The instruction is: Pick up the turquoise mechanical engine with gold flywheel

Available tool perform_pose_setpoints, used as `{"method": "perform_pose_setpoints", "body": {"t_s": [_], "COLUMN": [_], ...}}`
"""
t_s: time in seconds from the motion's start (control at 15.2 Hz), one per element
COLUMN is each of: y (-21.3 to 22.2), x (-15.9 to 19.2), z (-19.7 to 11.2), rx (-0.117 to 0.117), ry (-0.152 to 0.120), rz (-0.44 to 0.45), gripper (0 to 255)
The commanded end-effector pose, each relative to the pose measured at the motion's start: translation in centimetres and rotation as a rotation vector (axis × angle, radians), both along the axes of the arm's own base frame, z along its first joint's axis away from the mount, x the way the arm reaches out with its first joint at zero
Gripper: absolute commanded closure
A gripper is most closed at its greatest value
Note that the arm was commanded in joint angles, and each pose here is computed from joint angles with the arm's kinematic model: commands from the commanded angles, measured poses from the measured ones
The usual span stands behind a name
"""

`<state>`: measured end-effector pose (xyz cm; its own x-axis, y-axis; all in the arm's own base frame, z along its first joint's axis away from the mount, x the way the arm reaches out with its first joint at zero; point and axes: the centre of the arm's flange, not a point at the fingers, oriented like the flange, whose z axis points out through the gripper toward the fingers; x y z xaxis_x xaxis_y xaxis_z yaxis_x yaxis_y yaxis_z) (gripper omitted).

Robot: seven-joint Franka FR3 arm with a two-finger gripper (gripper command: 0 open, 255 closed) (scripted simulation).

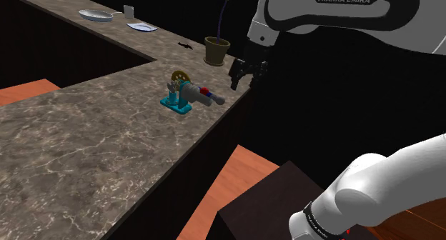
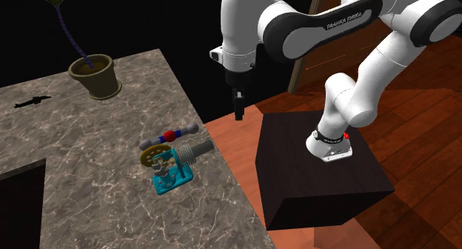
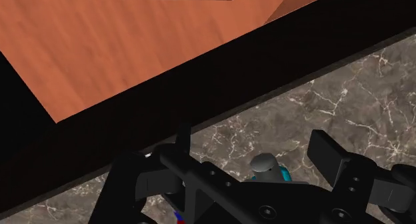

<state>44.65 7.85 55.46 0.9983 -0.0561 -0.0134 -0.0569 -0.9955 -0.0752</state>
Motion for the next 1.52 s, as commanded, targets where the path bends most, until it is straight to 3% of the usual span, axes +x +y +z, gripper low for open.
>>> {"method": "perform_pose_setpoints", "body": {"t_s": [0.0, 1.06, 1.45], "y": [1.3, 10.5, 10.7], "x": [2.2, 20.1, 20.3], "z": [-0.8, -6.3, -9.0], "rx": [-0.007, -0.065, -0.066], "ry": [-0.006, -0.049, -0.049], "rz": [-0.001, -0.008, -0.008], "gripper": [0, 0, 0]}}
